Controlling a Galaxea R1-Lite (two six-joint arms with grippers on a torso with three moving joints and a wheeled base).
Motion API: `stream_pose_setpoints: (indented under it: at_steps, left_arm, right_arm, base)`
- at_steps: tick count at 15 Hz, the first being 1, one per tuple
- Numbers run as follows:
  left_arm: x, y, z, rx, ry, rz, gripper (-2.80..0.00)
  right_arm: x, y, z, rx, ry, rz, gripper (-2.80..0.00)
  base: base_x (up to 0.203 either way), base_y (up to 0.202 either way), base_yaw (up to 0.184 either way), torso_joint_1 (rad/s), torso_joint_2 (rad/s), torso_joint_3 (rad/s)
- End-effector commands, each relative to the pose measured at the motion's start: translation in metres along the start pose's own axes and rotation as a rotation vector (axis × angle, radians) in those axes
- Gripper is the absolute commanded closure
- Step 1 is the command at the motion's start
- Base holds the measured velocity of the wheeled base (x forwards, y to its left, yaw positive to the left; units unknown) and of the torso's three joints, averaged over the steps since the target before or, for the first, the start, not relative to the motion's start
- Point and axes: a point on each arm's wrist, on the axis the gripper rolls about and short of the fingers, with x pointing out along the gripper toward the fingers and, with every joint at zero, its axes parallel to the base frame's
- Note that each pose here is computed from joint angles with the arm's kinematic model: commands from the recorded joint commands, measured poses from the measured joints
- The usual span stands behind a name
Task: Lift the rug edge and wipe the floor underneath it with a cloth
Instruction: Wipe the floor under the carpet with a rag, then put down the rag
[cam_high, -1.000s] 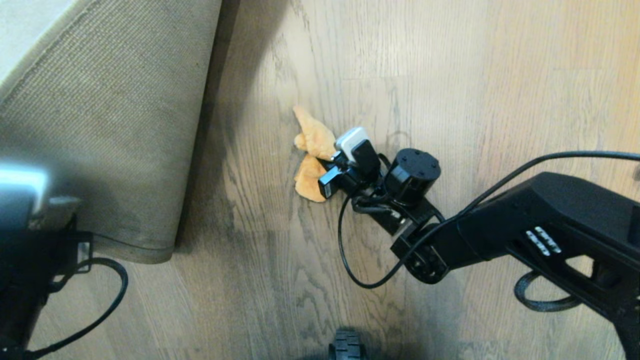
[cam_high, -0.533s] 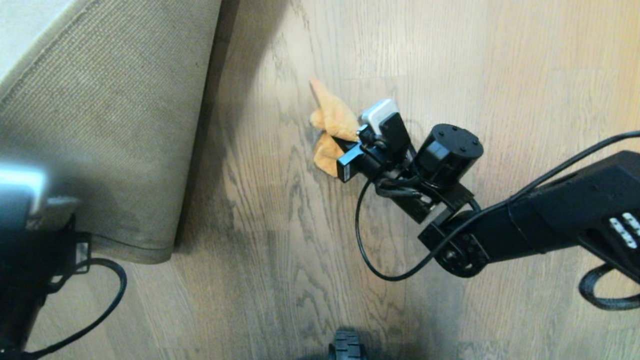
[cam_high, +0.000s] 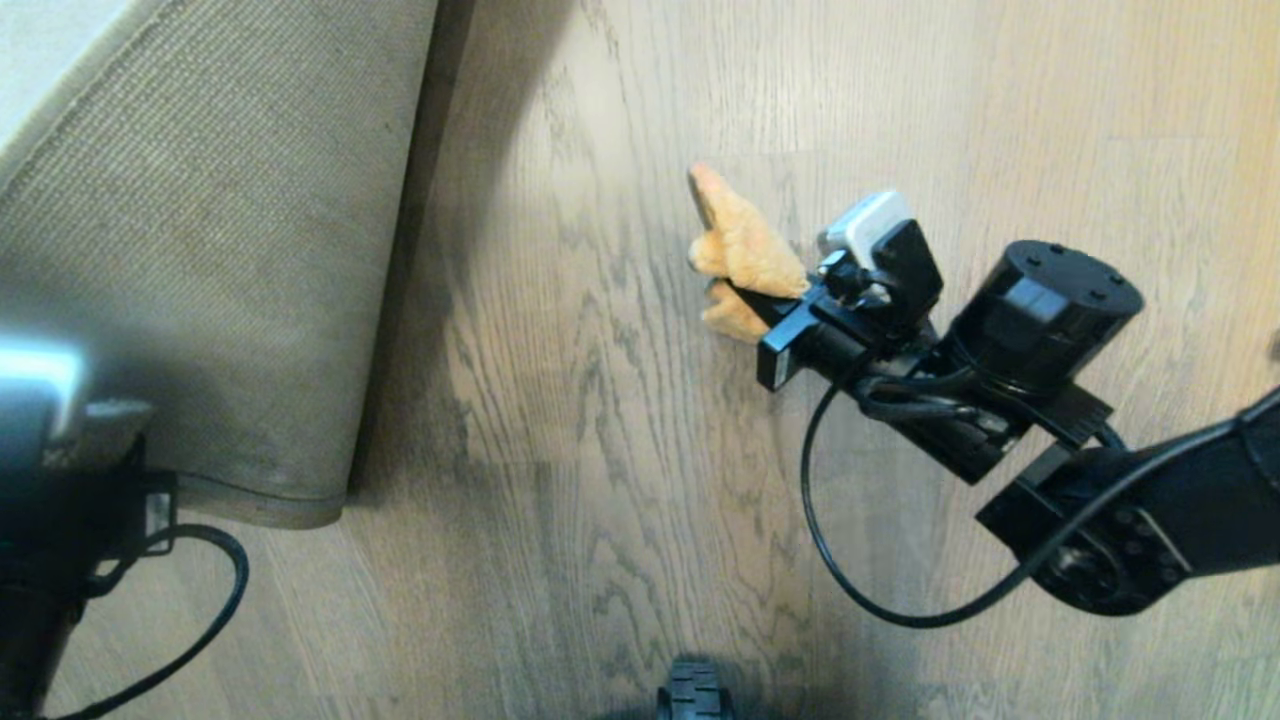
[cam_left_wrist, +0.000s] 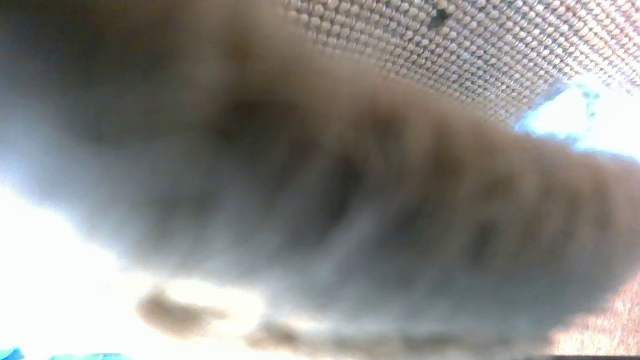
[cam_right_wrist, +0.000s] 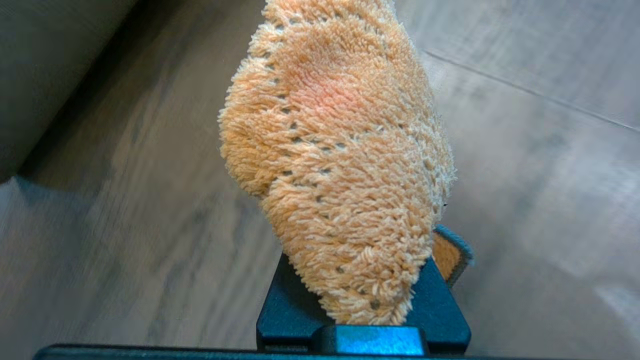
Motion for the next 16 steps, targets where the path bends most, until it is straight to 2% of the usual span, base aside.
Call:
stream_pose_setpoints:
  at_steps: [1, 7, 11, 13, 16]
  left_arm:
    - [-0.001, 0.001, 0.0, -0.002, -0.003, 0.004, 0.0]
    - [-0.002, -0.001, 0.001, 0.001, -0.007, -0.011, 0.0]
    - [-0.002, -0.001, 0.001, 0.001, -0.007, -0.01, 0.0]
    - [-0.002, -0.001, 0.001, 0.0, -0.008, -0.01, 0.0]
    - [-0.002, -0.001, 0.0, 0.002, -0.005, -0.009, 0.0]
  right_arm:
    - [-0.034, -0.026, 0.023, -0.022, -0.002, -0.063, 0.0]
    - [-0.084, -0.104, 0.02, -0.058, 0.158, -0.307, 0.0]
    - [-0.136, -0.159, 0.002, -0.091, 0.295, -0.503, 0.0]
    - [-0.165, -0.185, -0.007, -0.106, 0.349, -0.558, 0.0]
    - [-0.198, -0.211, -0.016, -0.101, 0.411, -0.579, 0.0]
  base:
    - [0.0, 0.0, 0.0, 0.0, 0.0, 0.0]
    - [0.0, 0.0, 0.0, 0.0, 0.0, 0.0]
    - [0.0, 0.0, 0.0, 0.0, 0.0, 0.0]
    - [0.0, 0.0, 0.0, 0.0, 0.0, 0.0]
    - [0.0, 0.0, 0.0, 0.0, 0.0, 0.0]
